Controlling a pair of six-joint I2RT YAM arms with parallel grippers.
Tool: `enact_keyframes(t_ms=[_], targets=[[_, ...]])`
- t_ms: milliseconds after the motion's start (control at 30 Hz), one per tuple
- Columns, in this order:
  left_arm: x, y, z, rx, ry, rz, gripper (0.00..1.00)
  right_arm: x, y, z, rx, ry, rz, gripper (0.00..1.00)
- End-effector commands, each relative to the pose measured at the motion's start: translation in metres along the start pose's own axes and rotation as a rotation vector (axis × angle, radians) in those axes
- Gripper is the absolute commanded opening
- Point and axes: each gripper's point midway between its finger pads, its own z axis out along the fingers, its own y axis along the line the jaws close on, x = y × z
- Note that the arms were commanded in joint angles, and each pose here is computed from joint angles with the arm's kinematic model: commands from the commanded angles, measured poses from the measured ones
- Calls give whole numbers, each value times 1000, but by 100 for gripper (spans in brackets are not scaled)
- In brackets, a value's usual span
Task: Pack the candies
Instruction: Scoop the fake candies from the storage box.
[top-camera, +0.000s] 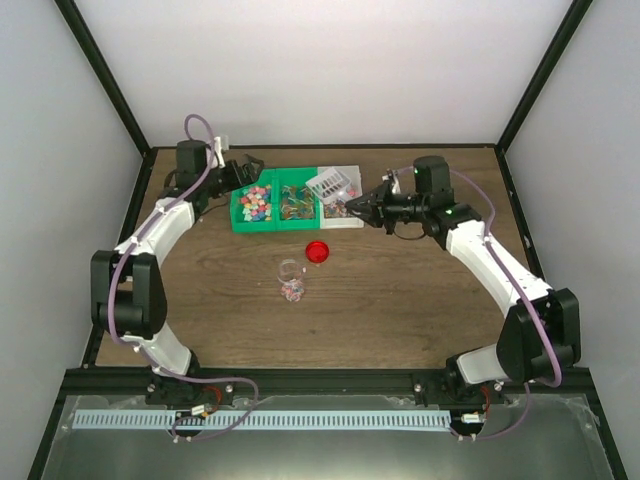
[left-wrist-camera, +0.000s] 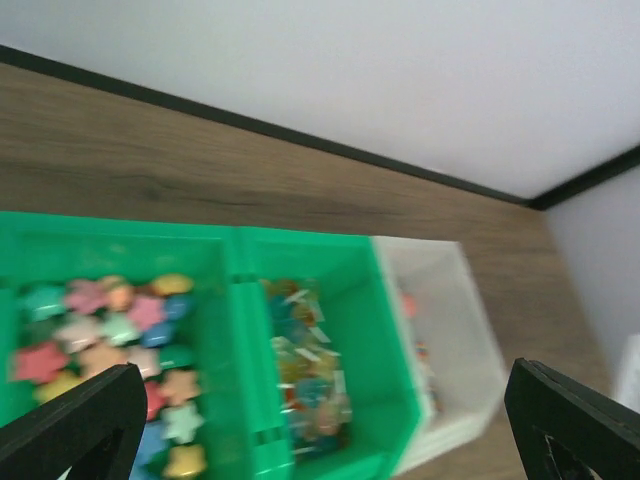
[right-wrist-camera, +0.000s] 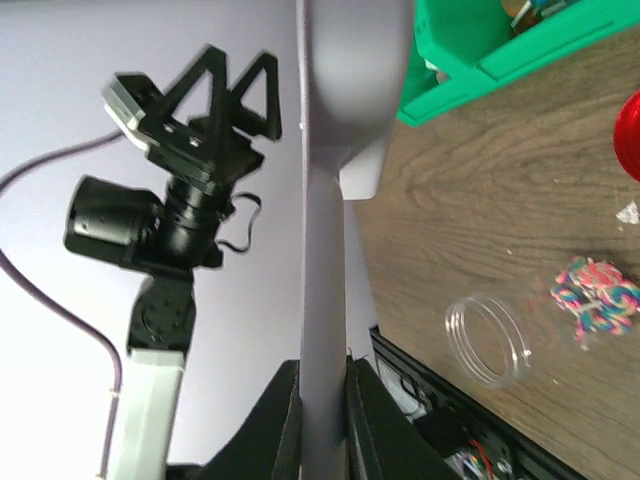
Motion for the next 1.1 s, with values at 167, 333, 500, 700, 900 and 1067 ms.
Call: enact_keyframes(t_ms=[167,333,500,700,900,1067], targets=[[33,68,-10,-439,62,154,100,0,-11,25,-113,-92,443,1],[44,70,-6,-455,84,182,100,-4,3,39,-113,-87,439,1],[51,77,-4,-478,93,183,99,-10,20,52,-101,-75,413,1],[54,92,3,-531,109,177,88,-16,17,70,-95,-59,473,1],[51,103,15,-564,150,183,78,-26,22,87,-79,-42,496,1],[63,120,28,-584,221,148,70,-33,17,100,-65,-24,515,1]])
